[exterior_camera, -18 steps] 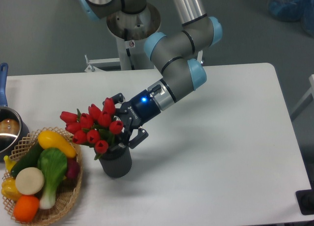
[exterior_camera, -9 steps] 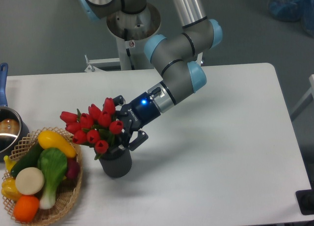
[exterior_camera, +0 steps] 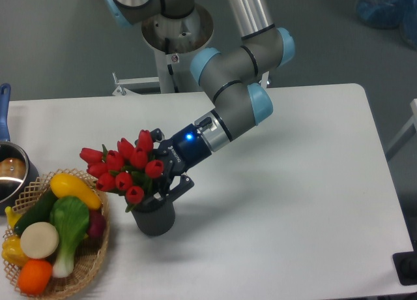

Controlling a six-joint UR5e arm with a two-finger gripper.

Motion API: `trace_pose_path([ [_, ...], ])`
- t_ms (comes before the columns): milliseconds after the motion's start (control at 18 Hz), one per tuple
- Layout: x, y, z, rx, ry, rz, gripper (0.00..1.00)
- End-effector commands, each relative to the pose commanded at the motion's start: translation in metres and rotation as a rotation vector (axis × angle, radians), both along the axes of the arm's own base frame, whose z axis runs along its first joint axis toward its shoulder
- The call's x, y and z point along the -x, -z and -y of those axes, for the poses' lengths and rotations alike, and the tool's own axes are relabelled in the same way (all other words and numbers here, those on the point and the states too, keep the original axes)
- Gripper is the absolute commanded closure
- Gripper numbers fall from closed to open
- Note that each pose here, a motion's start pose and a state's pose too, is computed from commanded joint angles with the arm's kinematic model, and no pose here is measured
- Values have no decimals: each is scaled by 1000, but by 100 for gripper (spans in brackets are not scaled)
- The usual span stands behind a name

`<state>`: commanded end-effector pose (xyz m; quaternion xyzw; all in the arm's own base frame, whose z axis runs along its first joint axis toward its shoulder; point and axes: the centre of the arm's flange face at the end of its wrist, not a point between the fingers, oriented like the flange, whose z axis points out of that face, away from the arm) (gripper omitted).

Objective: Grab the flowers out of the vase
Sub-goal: 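Close the gripper on the bunch of tulip stems, then lift the gripped tulips upward, drawing the stems out of the vase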

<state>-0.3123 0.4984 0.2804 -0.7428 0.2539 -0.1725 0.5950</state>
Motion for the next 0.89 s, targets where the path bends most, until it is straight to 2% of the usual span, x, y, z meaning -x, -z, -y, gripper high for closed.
trace_pose_path([
  [222,2,-1,-1,-2,0,-3,38],
  [444,4,-2,0,-10,-2,-11,42],
  [556,5,-2,1,-11,-3,-13,51],
  [889,6,-3,2,-13,-6,-13,57],
])
